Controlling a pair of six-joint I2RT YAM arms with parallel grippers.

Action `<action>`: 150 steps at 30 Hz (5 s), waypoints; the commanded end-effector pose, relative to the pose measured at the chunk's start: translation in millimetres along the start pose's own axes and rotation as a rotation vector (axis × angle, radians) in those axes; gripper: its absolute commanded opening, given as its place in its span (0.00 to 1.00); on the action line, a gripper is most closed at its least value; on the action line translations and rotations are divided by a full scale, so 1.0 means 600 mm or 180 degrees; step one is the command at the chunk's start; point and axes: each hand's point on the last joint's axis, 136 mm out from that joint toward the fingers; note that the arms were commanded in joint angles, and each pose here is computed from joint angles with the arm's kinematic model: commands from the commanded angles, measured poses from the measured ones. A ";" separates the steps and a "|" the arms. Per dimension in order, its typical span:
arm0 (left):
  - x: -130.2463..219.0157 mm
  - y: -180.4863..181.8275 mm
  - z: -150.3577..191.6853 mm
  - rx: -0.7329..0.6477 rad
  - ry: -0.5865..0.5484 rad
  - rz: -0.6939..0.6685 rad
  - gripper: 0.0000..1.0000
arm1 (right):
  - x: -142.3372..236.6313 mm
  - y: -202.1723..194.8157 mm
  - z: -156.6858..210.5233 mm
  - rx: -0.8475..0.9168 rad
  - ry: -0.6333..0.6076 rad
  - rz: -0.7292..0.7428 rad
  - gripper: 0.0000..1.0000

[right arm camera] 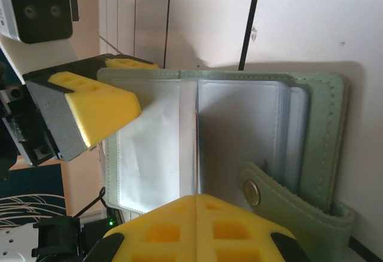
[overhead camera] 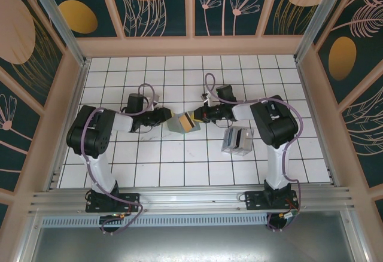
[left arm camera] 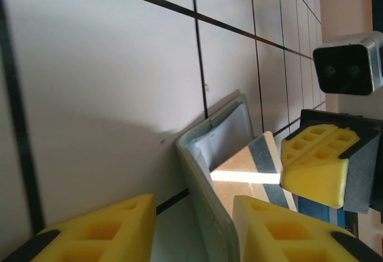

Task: Put the credit cards into the card holder
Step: Insert the credit card into the card slot.

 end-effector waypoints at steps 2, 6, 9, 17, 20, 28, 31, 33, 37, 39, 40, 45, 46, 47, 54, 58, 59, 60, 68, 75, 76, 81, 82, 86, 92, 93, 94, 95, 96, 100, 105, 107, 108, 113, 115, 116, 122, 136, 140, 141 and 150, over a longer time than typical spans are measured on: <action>0.028 0.085 0.041 0.0476 -0.0032 -0.0563 0.40 | -0.009 0.012 0.009 0.0072 0.0071 -0.0143 0.00; 0.044 0.075 0.043 0.0521 -0.0129 -0.0554 0.36 | -0.008 0.011 0.010 0.0084 0.0066 -0.0131 0.00; 0.051 0.081 0.058 0.0516 -0.0043 -0.0636 0.30 | -0.009 0.008 0.013 0.0078 0.0087 -0.0116 0.00; 0.036 0.094 0.087 0.0663 0.0103 -0.0505 0.08 | -0.028 0.013 0.017 0.0140 0.0183 -0.0115 0.00; 0.034 0.094 0.076 0.0608 0.0075 -0.0538 0.06 | -0.037 0.009 0.022 0.0148 0.0244 -0.0086 0.00; 0.031 0.106 0.074 0.0518 0.0145 -0.0671 0.00 | -0.043 -0.004 0.014 0.0227 0.0234 0.0045 0.00; 0.034 0.114 0.077 0.0495 0.0154 -0.0753 0.00 | -0.043 -0.007 0.004 0.0247 0.0214 0.0074 0.00; 0.034 0.116 0.077 0.0488 0.0150 -0.0773 0.00 | -0.041 -0.009 -0.004 0.0237 0.0196 0.0066 0.00; 0.033 0.117 0.076 0.0486 0.0154 -0.0769 0.00 | -0.052 -0.007 -0.011 0.0232 0.0248 0.0006 0.00; 0.032 0.116 0.076 0.0487 0.0151 -0.0755 0.00 | -0.057 -0.004 -0.013 0.0255 0.0249 0.0001 0.00; 0.032 0.117 0.075 0.0485 0.0146 -0.0762 0.00 | -0.058 -0.004 -0.015 0.0267 0.0232 0.0004 0.00; 0.032 0.116 0.075 0.0488 0.0146 -0.0763 0.00 | -0.059 -0.006 -0.020 0.0275 0.0182 0.0006 0.00; 0.032 0.117 0.076 0.0490 0.0147 -0.0768 0.00 | -0.059 -0.006 -0.021 0.0268 0.0169 0.0003 0.00; 0.032 0.117 0.076 0.0494 0.0147 -0.0770 0.00 | -0.061 -0.006 -0.019 0.0253 0.0162 0.0001 0.00; 0.031 0.118 0.076 0.0527 0.0123 -0.0750 0.00 | -0.079 0.011 -0.005 0.0270 0.0071 -0.0069 0.00; 0.032 0.116 0.074 0.0529 0.0106 -0.0732 0.00 | -0.079 0.009 -0.004 0.0181 -0.0019 -0.0097 0.00; 0.032 0.116 0.074 0.0531 0.0104 -0.0736 0.00 | -0.079 0.010 -0.004 0.0167 -0.0021 -0.0111 0.00; 0.032 0.115 0.074 0.0532 0.0103 -0.0733 0.00 | -0.078 0.010 -0.002 0.0148 -0.0029 -0.0109 0.00; 0.031 0.114 0.077 0.0564 0.0089 -0.0688 0.00 | -0.083 0.035 0.020 0.0185 -0.0173 -0.0053 0.00; 0.031 0.107 0.074 0.0580 0.0058 -0.0616 0.00 | -0.096 0.047 0.029 0.0205 -0.0273 0.0021 0.00; 0.032 0.107 0.074 0.0583 0.0053 -0.0616 0.00 | -0.098 0.047 0.032 0.0218 -0.0259 0.0031 0.00; 0.031 0.095 0.070 0.0594 0.0047 -0.0528 0.00 | -0.110 0.047 0.050 0.0271 -0.0191 0.0168 0.00; 0.031 0.095 0.069 0.0592 0.0035 -0.0523 0.00 | -0.112 0.046 0.053 0.0283 -0.0170 0.0197 0.00; 0.033 0.088 0.069 0.0608 0.0020 -0.0472 0.00 | -0.107 0.033 0.059 0.0298 -0.0143 0.0443 0.08; 0.032 0.091 0.075 0.0648 0.0036 -0.0462 0.00 | -0.097 0.035 0.063 0.0492 -0.0098 0.0717 0.10; 0.031 0.092 0.075 0.0648 0.0035 -0.0458 0.00 | -0.096 0.039 0.064 0.0512 -0.0100 0.0721 0.10; 0.030 0.092 0.075 0.0646 0.0037 -0.0454 0.00 | -0.098 0.042 0.064 0.0529 -0.0096 0.0714 0.09; 0.030 0.093 0.074 0.0649 0.0030 -0.0460 0.00 | -0.103 0.044 0.067 0.0550 -0.0065 0.0706 0.09; 0.029 0.094 0.075 0.0663 0.0025 -0.0457 0.00 | -0.109 0.044 0.067 0.0559 -0.0037 0.0706 0.08; 0.029 0.100 0.070 0.0597 0.0024 -0.0533 0.00 | -0.129 0.050 0.066 0.0566 0.0015 0.0665 0.04; 0.028 0.088 0.065 0.0588 0.0034 -0.0441 0.00 | -0.143 0.061 0.058 0.0513 0.0064 0.0557 0.01; 0.026 0.085 0.065 0.0594 0.0041 -0.0395 0.05 | -0.145 0.062 0.059 0.0506 0.0079 0.0529 0.01; 0.025 0.084 0.063 0.0597 0.0035 -0.0383 0.07 | -0.147 0.061 0.060 0.0506 0.0106 0.0530 0.01; 0.024 0.068 0.055 0.0599 -0.0017 -0.0216 0.34 | -0.149 0.052 0.072 0.0541 0.0234 0.0551 0.01; 0.025 0.067 0.052 0.0592 -0.0036 -0.0216 0.39 | -0.152 0.052 0.077 0.0570 0.0318 0.0522 0.00; 0.025 0.066 0.050 0.0590 -0.0044 -0.0204 0.40 | -0.152 0.053 0.078 0.0586 0.0354 0.0520 0.00; 0.018 0.072 0.047 0.0614 -0.0025 -0.0223 0.41 | -0.155 0.061 0.076 0.0757 0.0437 0.0489 0.00; 0.012 0.073 0.050 0.0900 -0.0127 -0.0037 0.40 | -0.161 0.088 0.075 0.0735 0.0377 0.0167 0.17; 0.011 0.078 0.051 0.0906 -0.0115 -0.0082 0.40 | -0.144 0.095 0.067 0.0732 0.0229 0.0298 0.31; 0.011 0.079 0.053 0.0920 -0.0110 -0.0095 0.40 | -0.139 0.095 0.064 0.0735 0.0207 0.0366 0.32; 0.008 0.085 0.061 0.0936 -0.0057 -0.0113 0.25 | -0.108 0.078 0.059 0.0659 0.0022 0.0839 0.44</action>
Point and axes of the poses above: each hand's point on the last joint's axis, 136 mm out from that joint toward the fingers, its own x axis back along the fingers, its own y axis along the line the jaws close on, z = x × y, and after that the axes turned 2 degrees about -x, right-handed
